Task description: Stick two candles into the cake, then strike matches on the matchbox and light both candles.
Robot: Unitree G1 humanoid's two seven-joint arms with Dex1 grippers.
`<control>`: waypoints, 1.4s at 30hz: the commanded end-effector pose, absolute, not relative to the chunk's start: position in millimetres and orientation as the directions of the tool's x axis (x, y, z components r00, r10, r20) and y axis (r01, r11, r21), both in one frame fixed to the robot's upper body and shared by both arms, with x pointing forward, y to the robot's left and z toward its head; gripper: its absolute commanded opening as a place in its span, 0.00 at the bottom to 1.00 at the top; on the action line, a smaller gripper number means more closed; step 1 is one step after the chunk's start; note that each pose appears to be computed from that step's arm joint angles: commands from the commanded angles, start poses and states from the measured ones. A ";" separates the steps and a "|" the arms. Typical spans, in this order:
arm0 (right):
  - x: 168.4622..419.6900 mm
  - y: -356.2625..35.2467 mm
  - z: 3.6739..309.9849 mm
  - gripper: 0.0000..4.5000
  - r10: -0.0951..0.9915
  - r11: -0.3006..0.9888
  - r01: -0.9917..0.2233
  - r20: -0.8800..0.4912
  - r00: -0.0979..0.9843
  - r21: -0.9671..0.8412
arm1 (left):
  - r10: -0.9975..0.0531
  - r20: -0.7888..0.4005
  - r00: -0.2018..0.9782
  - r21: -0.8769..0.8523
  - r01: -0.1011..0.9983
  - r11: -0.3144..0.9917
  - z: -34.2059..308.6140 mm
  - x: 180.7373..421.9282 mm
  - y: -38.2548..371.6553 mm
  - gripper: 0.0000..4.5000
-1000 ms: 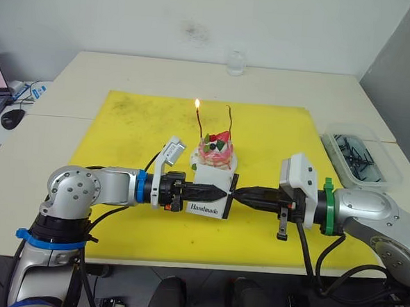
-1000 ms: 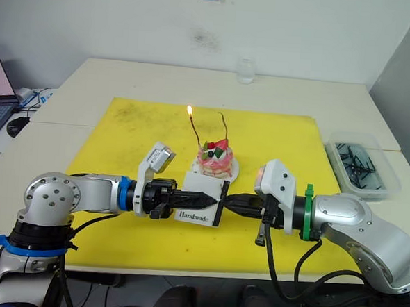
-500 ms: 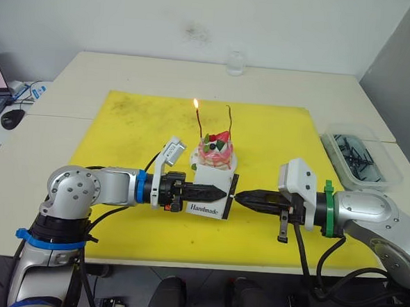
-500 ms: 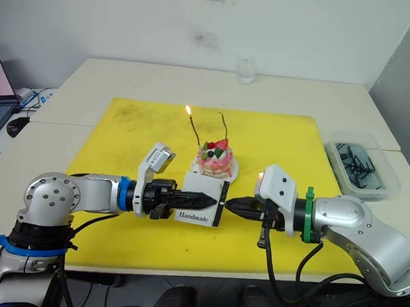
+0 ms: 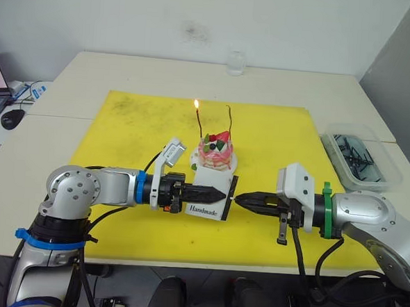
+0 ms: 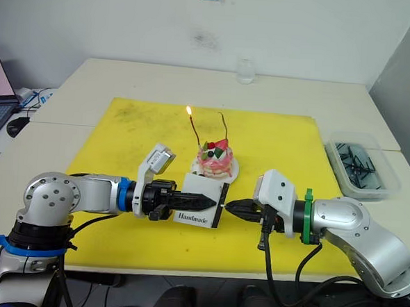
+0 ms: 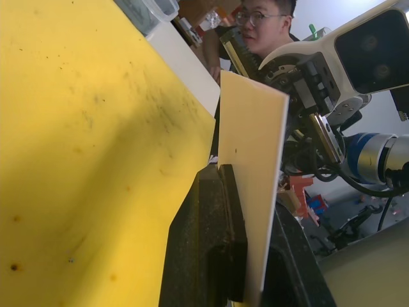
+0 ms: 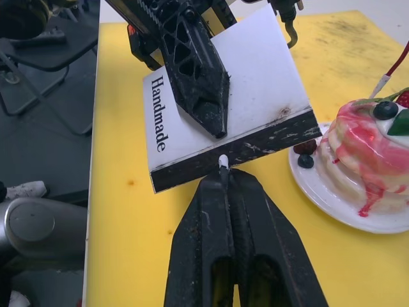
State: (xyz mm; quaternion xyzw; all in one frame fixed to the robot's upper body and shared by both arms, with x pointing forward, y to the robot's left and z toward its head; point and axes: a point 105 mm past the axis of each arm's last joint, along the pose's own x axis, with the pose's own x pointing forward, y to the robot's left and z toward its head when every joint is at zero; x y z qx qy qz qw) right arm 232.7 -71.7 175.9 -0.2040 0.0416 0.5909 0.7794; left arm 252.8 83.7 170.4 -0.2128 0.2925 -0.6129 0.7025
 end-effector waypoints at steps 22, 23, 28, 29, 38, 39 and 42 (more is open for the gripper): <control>202.0 -69.5 156.9 0.01 0.902 0.005 -0.966 -0.417 0.116 -0.258 | -0.968 -0.041 0.249 -0.291 0.924 0.250 276.9 299.8 110.9 0.00; 204.8 -71.1 159.1 0.01 0.903 0.025 -0.965 -0.409 0.134 -0.260 | -0.970 -0.058 0.235 -0.296 0.924 0.242 272.3 294.9 110.6 0.00; 223.4 -78.4 176.8 0.01 0.904 0.128 -0.944 -0.355 0.237 -0.304 | -0.969 -0.158 0.189 -0.385 0.892 0.236 233.6 264.3 117.8 0.00; 226.5 -79.0 180.7 0.01 0.905 0.143 -0.940 -0.343 0.252 -0.311 | -0.968 -0.172 0.184 -0.402 0.884 0.240 227.2 259.2 119.5 0.00; 274.3 -72.5 227.3 0.01 0.886 0.255 -0.845 -0.236 0.399 -0.470 | -0.901 -0.354 0.250 -0.525 0.744 0.413 147.4 236.3 149.5 0.00; 278.9 -69.7 231.7 0.01 0.885 0.265 -0.832 -0.221 0.411 -0.487 | -0.902 -0.354 0.248 -0.534 0.738 0.413 143.2 235.3 148.9 0.00; 290.2 -63.5 241.1 0.01 0.875 0.291 -0.791 -0.184 0.447 -0.538 | -0.903 -0.360 0.233 -0.543 0.735 0.406 134.8 232.5 145.4 0.00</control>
